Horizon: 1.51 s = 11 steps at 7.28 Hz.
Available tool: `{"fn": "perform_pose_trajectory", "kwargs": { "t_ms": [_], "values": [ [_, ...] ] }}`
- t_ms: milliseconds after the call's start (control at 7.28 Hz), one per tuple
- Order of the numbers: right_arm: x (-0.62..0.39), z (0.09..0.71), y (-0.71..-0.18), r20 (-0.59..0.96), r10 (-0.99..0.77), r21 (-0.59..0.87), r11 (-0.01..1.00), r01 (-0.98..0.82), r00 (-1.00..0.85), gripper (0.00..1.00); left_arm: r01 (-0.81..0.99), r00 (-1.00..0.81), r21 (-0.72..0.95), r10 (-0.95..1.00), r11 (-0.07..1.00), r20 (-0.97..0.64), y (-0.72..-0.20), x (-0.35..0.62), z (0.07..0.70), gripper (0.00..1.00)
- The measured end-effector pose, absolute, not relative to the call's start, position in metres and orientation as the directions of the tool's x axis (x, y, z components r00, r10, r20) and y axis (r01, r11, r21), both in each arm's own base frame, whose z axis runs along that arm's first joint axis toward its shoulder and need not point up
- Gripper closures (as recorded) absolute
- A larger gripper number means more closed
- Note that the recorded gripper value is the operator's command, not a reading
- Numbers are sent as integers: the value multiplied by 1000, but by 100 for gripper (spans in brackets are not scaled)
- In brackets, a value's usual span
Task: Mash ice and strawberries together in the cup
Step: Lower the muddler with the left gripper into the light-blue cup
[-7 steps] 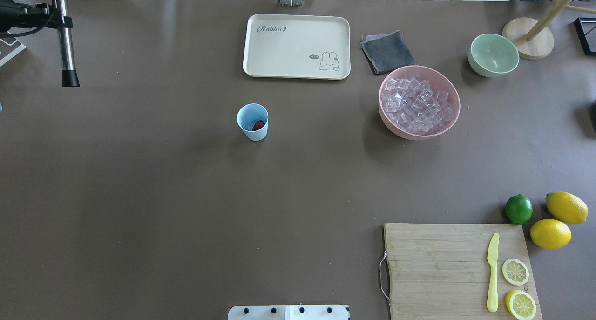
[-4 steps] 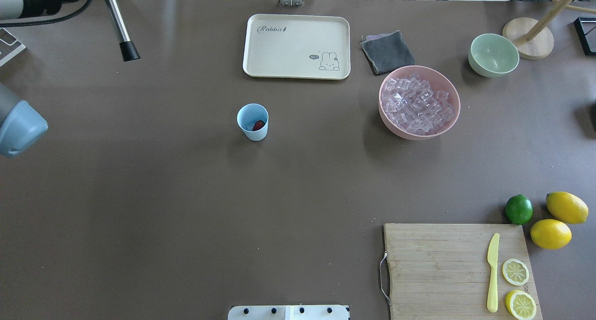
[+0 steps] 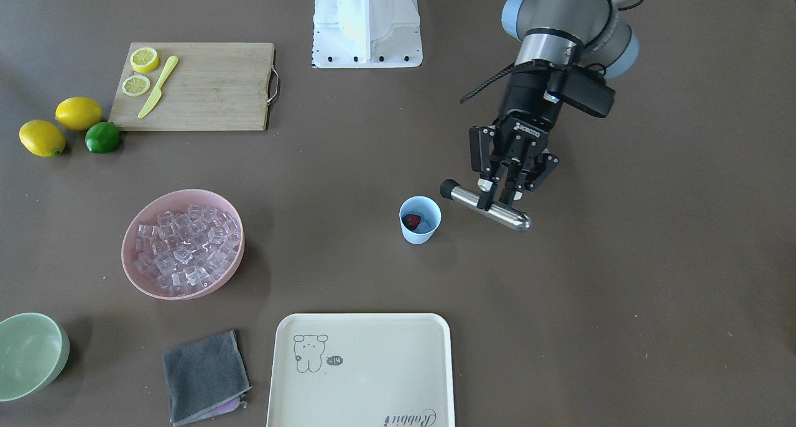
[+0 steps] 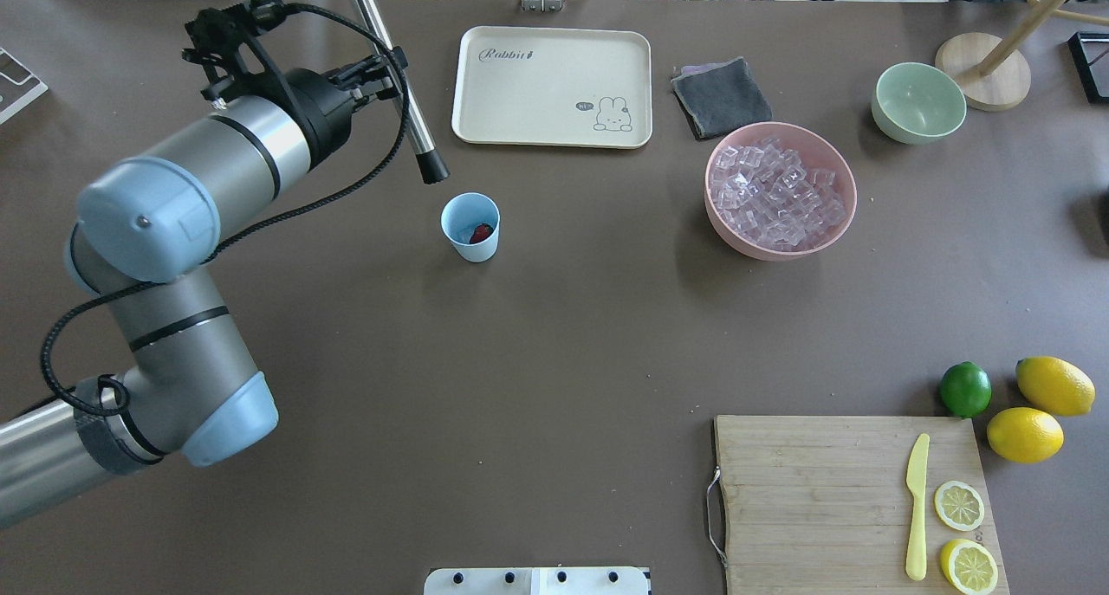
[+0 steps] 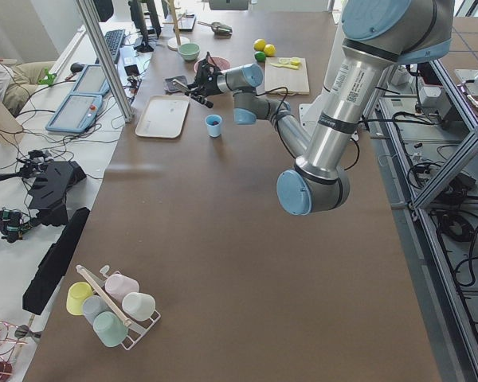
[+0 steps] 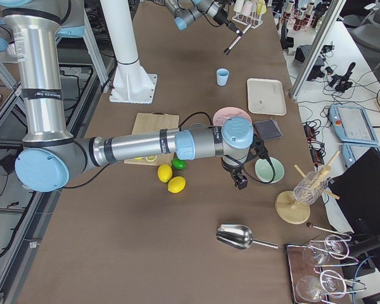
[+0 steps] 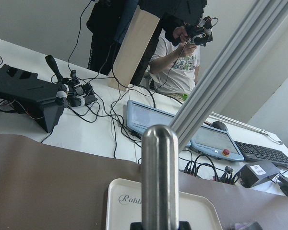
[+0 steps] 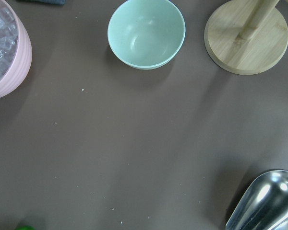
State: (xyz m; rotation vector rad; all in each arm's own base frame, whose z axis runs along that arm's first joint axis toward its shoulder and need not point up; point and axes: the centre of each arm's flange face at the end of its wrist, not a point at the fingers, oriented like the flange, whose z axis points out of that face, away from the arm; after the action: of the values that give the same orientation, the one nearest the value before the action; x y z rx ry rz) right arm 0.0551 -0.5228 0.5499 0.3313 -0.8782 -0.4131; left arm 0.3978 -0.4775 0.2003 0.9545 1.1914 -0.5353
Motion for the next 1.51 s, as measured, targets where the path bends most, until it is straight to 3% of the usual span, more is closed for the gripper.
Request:
{"fn": "perform_pose_trajectory", "kwargs": {
  "t_ms": [962, 1511],
  "values": [
    [55, 544, -515, 664, -490, 457, 864, 212, 565, 1, 770, 381, 368, 89, 521, -921, -471, 476, 256, 100],
    [54, 543, -512, 667, -490, 458, 864, 210, 562, 1, 776, 345, 352, 116, 523, -931, -468, 467, 242, 100]
  ]
}}
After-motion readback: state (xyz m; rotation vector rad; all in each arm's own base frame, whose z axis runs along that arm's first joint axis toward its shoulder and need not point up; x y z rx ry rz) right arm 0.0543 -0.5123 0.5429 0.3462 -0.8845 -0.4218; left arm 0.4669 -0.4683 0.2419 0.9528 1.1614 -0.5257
